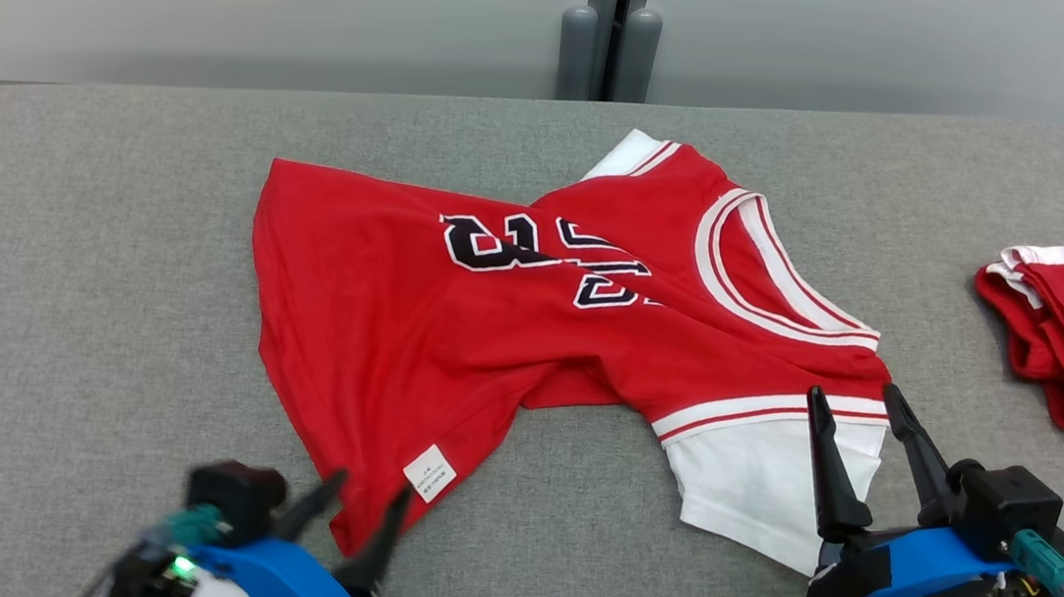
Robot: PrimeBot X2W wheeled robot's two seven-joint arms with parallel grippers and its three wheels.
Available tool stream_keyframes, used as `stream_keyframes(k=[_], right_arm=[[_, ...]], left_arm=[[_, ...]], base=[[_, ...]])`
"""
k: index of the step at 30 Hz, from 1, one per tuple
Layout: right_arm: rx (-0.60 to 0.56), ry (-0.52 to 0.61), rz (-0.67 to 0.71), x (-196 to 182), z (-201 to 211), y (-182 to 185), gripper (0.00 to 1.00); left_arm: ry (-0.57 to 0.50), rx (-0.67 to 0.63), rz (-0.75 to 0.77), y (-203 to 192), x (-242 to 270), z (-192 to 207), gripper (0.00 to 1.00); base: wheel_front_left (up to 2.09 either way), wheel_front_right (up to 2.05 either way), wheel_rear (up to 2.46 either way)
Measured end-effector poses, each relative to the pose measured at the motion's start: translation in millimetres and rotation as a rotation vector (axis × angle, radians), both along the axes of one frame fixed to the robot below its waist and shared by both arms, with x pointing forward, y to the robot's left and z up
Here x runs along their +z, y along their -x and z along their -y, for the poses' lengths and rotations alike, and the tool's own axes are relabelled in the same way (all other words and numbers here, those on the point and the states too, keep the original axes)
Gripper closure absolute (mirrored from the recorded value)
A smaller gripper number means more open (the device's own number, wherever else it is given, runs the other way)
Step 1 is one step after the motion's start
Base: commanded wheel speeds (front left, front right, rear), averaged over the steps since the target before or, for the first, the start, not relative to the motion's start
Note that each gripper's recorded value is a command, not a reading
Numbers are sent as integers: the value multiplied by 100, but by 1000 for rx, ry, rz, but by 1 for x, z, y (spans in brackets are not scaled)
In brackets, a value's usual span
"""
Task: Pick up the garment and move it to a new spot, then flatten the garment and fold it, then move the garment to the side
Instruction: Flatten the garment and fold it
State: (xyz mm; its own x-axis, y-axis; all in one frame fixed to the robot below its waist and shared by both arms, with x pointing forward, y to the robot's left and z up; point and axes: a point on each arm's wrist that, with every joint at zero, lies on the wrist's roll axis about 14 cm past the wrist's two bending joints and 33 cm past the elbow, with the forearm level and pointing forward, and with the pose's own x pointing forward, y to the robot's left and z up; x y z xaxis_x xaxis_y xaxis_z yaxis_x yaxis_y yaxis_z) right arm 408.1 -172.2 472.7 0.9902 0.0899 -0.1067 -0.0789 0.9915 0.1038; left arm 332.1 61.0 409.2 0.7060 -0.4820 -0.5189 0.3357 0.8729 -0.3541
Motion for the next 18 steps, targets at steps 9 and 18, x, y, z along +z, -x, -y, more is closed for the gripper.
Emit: stream_keyframes(k=[9, 18], right_arm=[[-15, -3, -11, -3, 5, 5, 0], [-36, -4, -32, -12, 12, 3, 0]], left_arm=[[-67, 187, 34, -50, 9, -57, 0], [-102, 241, -167, -78, -41, -60, 0]], base=[[0, 0, 0], [0, 0, 0]])
